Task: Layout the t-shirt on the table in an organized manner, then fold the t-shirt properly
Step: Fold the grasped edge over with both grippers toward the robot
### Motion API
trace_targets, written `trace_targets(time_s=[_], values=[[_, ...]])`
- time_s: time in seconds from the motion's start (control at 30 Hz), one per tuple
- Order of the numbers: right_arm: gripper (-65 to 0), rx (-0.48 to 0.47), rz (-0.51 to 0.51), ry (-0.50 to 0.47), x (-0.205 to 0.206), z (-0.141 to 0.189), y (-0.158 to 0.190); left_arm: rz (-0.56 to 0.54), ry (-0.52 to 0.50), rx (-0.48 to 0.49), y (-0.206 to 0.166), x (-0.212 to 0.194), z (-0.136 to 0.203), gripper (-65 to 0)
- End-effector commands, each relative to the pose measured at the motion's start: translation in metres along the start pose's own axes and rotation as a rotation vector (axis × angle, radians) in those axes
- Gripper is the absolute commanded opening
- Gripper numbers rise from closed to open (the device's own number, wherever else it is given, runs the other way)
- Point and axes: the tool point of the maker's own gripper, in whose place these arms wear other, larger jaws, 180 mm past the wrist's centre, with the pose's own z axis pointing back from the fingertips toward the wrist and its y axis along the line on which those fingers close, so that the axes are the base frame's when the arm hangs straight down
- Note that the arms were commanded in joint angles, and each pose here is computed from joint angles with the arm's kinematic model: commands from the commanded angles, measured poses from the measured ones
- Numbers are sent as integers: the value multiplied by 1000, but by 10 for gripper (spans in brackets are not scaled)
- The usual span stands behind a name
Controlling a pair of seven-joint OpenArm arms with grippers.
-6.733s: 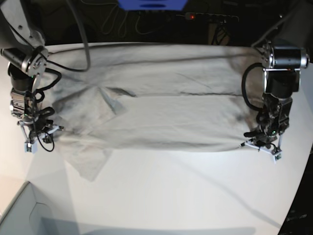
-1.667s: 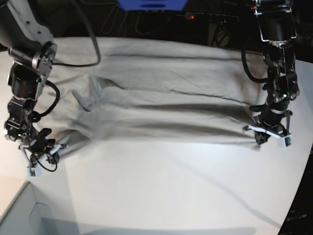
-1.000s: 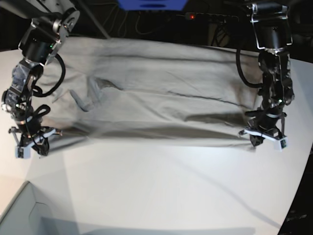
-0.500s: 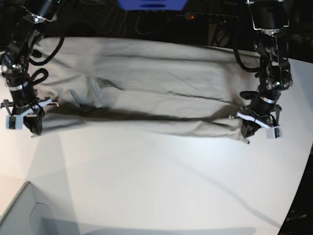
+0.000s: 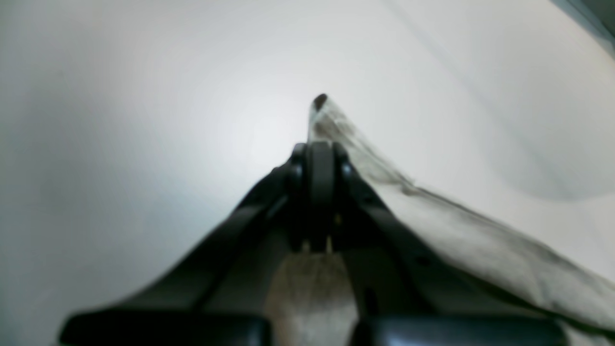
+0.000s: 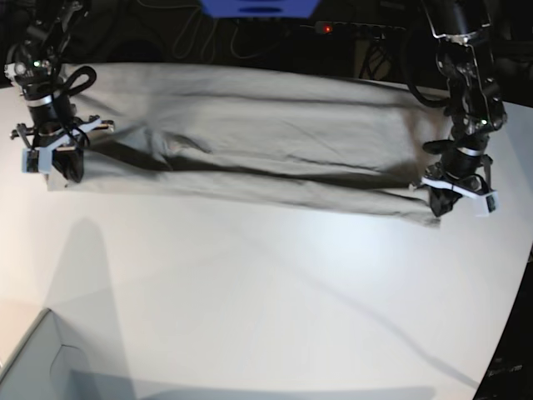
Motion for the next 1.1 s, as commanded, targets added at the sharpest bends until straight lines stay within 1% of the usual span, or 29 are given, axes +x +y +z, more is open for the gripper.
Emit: trace_targets(time_s=[0.0,0.07,0.1,0.2,0.37,0.53,0.73,0.93,1.07], values=[[-650,-9,6,-72,20,5,-3,-11,-51,-9,0,16,1,-650],[-650,-14,2,-77,21,9,-1,-18,-59,-12,-2,20,3,-650],[-650,-25,1,-77,21,11,-4,-20,-52,-10,-1,16,6,-650],[-650,-45,-8,-67,16,14,-11,-35,-75,-19,-5,24,10,-650],[-650,-41,-20,-16,-4,20,-10,-41,-76,-20,-5,24,13,-650],[-650,-35,-69,53,-35,25,-4,-43,-74,-19,-4,24,14,-650],[-650,-25,-141,147,-77,23,0,-43,-37,-6,1,7,22,-650],[-650,-25,-173,109,-82,18,1,-41,-3,5,7,-7,27,-650],[-650,-25,-177,107,-83,17,1,-31,24,18,14,-17,24,-650]])
